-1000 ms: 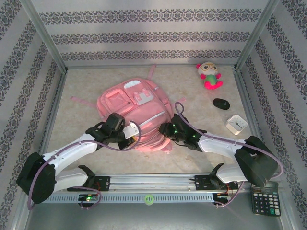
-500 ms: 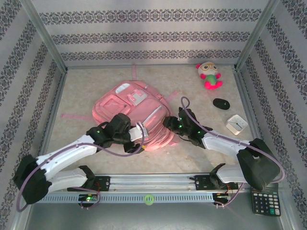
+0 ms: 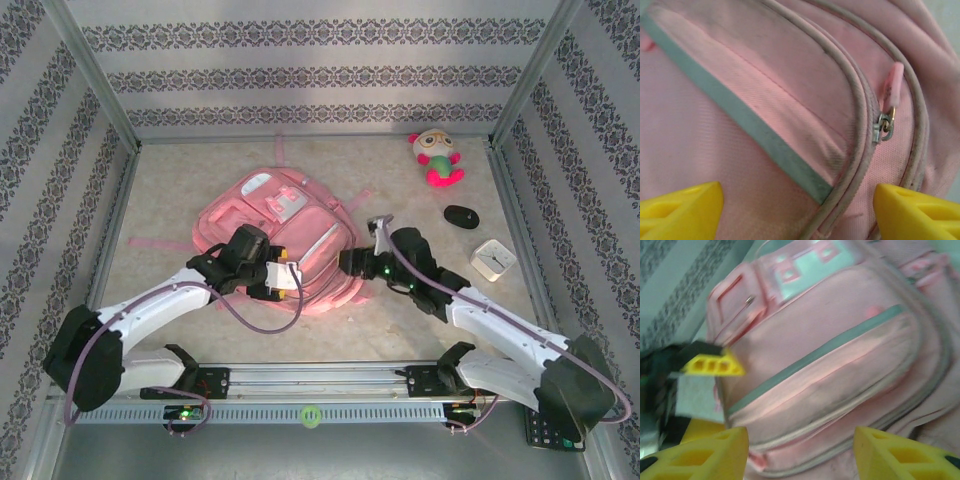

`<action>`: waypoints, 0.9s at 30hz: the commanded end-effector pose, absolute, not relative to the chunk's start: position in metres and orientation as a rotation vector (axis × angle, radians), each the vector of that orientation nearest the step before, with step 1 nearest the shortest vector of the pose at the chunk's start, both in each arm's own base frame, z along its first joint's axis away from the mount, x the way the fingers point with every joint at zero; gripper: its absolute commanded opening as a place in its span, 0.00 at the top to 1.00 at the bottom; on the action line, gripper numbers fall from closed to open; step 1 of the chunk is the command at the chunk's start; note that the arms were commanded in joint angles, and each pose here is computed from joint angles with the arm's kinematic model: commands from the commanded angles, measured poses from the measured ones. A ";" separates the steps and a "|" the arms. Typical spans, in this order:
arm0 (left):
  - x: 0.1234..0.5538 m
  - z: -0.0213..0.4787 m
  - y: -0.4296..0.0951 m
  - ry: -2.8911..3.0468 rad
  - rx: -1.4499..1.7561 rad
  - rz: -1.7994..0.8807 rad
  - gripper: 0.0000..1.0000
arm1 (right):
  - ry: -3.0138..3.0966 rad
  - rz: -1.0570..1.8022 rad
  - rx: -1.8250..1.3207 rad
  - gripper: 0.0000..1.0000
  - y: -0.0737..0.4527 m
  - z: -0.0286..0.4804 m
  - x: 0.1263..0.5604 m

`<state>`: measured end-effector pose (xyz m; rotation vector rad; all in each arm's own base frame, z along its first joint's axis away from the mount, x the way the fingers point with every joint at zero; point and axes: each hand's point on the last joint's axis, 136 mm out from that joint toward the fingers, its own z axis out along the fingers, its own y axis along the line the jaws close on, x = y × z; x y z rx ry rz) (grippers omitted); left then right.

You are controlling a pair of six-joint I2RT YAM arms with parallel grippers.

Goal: Pack the student bag

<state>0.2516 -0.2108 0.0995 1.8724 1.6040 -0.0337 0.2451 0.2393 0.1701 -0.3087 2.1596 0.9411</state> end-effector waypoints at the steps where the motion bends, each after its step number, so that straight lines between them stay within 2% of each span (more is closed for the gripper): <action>1: 0.263 0.112 -0.222 1.461 1.917 -0.005 0.26 | 2.114 0.803 -0.539 0.43 0.242 0.156 0.227; 4: 0.272 0.111 -0.226 1.486 1.852 -0.009 0.48 | 2.052 0.772 -0.690 0.44 0.252 0.151 0.213; 10: 0.257 0.126 -0.231 1.600 1.763 -0.244 0.84 | 1.921 0.727 -0.994 0.47 0.279 0.136 0.188; 14: 0.250 0.133 -0.234 1.637 1.716 -0.343 0.91 | 1.883 0.702 -1.094 0.47 0.300 0.127 0.185; 23: 0.245 0.132 -0.234 1.665 1.681 -0.414 0.92 | 1.834 0.570 -1.023 0.45 0.315 0.131 0.211; 27: 0.245 0.131 -0.235 1.664 1.672 -0.416 0.92 | 1.748 0.559 -1.071 0.45 0.314 0.138 0.205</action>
